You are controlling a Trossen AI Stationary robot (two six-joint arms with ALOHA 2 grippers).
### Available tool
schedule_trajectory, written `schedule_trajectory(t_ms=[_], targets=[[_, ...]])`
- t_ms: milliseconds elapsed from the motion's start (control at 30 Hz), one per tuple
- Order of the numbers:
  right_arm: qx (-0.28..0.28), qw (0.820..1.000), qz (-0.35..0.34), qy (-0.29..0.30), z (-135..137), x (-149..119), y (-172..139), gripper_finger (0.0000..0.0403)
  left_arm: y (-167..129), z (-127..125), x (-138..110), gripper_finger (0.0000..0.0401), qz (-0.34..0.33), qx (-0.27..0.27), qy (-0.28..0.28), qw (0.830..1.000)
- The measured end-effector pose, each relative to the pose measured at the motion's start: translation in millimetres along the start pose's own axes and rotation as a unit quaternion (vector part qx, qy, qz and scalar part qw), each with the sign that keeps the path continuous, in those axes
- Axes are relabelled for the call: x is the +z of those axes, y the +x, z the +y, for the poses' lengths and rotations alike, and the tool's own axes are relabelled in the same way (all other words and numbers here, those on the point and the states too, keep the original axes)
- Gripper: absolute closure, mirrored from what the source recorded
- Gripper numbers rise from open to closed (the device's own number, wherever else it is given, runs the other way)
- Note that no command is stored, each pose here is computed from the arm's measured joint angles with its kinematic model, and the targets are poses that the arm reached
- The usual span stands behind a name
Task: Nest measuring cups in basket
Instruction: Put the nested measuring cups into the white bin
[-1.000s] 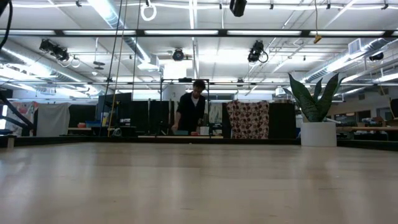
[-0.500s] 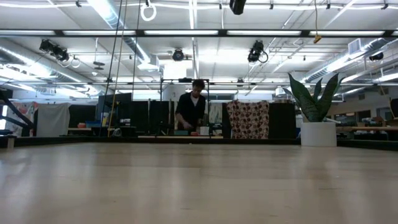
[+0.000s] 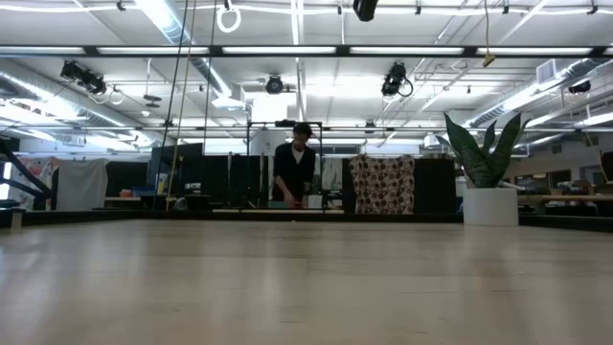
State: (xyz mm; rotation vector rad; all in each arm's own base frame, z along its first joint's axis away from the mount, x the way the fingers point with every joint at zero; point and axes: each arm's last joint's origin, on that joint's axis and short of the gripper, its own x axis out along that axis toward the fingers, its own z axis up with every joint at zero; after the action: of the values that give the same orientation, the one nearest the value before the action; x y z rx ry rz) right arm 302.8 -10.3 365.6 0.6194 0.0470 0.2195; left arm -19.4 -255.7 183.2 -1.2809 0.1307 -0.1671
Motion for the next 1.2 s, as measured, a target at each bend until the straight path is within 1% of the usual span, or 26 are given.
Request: schedule_trajectory(t_ms=[67,133,200,267,500,600,767,833,1067,1200], targets=[[0.000,1.000,0.000,0.000,0.0,0.0,0.0,0.0281,0.2,-6.4,4.7,0.0316,0.012,0.001,0.019,1.000],[0.000,1.000,0.000,0.000,0.0,0.0,0.0,0.0281,0.1,-13.3,11.3,0.0316,0.030,0.001,0.059,0.998],[0.001,1.000,-0.001,0.000,0.1,0.1,0.0,0.0281,-1.7,-25.0,18.7,0.0316,0.042,-0.004,0.062,0.997],[0.001,1.000,-0.001,-0.001,0.1,0.2,0.0,0.0281,-2.0,-29.2,22.3,0.0316,0.043,-0.005,0.069,0.997],[0.002,1.000,-0.003,-0.013,0.3,0.5,0.0,0.0281,-2.4,-25.7,24.3,0.0316,0.033,-0.003,0.073,0.997],[0.001,1.000,-0.003,-0.014,0.3,0.5,0.0,0.0281,-1.5,-22.2,25.1,0.0316,0.031,0.000,0.066,0.997],[0.001,1.000,-0.003,-0.014,0.2,0.4,0.1,0.0281,5.1,-14.6,21.9,0.0316,0.090,0.022,0.011,0.996],[0.001,1.000,-0.003,-0.014,0.2,0.5,0.1,0.0281,8.4,-12.0,21.1,0.0316,0.099,0.032,0.001,0.995],[-0.009,1.000,-0.007,-0.013,-1.6,-0.2,1.5,0.0281,8.8,-9.5,21.7,0.0316,0.099,0.036,0.006,0.994],[-0.018,1.000,0.005,0.007,-9.2,-6.8,9.6,0.0281,8.8,-9.5,21.7,0.0316,0.099,0.037,0.006,0.994]])
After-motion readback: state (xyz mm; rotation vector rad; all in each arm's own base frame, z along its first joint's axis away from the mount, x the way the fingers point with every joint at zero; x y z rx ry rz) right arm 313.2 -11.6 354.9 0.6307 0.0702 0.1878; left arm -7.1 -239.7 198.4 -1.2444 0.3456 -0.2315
